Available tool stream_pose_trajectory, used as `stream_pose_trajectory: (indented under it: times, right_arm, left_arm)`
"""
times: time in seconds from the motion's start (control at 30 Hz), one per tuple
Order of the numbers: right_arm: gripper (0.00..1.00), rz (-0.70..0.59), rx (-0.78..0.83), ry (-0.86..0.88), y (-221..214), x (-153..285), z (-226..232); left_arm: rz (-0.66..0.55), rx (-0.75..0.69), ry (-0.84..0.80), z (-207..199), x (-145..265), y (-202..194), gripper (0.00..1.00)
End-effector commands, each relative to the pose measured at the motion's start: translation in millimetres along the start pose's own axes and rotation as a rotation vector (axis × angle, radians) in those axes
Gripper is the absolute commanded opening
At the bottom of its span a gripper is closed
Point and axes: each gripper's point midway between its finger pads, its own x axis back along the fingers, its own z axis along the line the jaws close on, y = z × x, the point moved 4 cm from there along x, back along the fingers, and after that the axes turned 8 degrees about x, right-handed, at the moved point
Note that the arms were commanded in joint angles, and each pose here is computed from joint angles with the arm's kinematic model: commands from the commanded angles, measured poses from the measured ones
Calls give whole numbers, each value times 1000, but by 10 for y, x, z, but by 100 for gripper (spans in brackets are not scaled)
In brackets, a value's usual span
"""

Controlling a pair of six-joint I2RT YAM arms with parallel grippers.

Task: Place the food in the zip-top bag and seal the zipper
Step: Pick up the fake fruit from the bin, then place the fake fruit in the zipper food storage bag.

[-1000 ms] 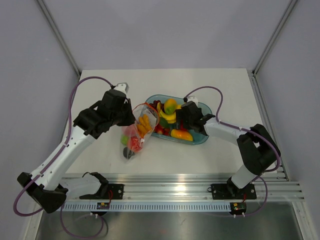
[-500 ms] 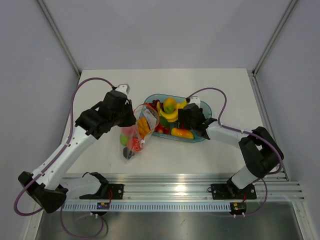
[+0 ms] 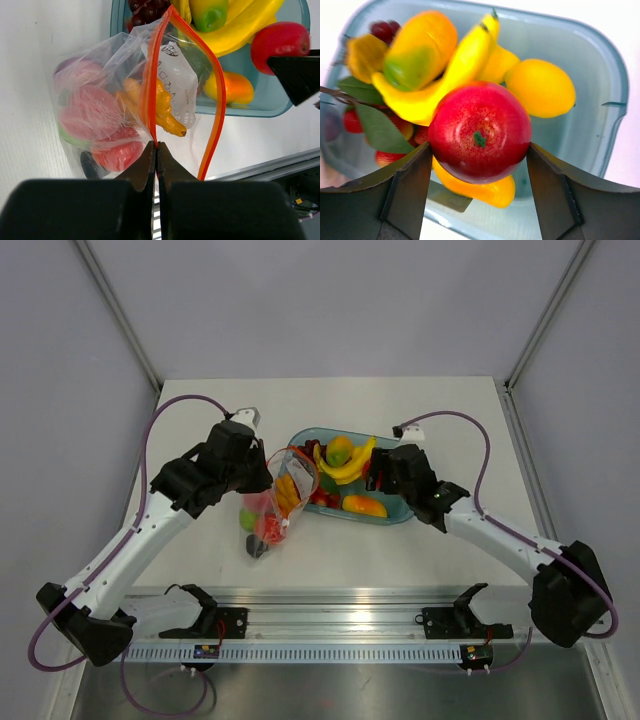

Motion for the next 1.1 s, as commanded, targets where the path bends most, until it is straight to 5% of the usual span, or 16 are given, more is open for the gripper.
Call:
stream_pose_trajectory:
  times: [0.0,0.2,0.5,0.8,0.9,1.07]
  right_arm:
    - [59,-99,-29,25,313,276,5]
    - [57,-150,19,132,678,549,266]
    - [60,-181,114,444,938,773,1399]
    - [62,-36,151,699,688,668,2041]
    - [67,29,179,745,538,580,2176]
    - [92,97,221,734,438,465,2233]
  left_arm:
    - [-44,-4,-54,-111,14,118,0]
    - [-41,-5,-56,-111,0,110,0]
    - [-43,-2,-56,-114,34,121,0]
    - [-66,5,-80,-139,133,160,0]
    - [-79,13,-110,-184,198,193,0]
    - [-100,12,-125,-212,279,251,0]
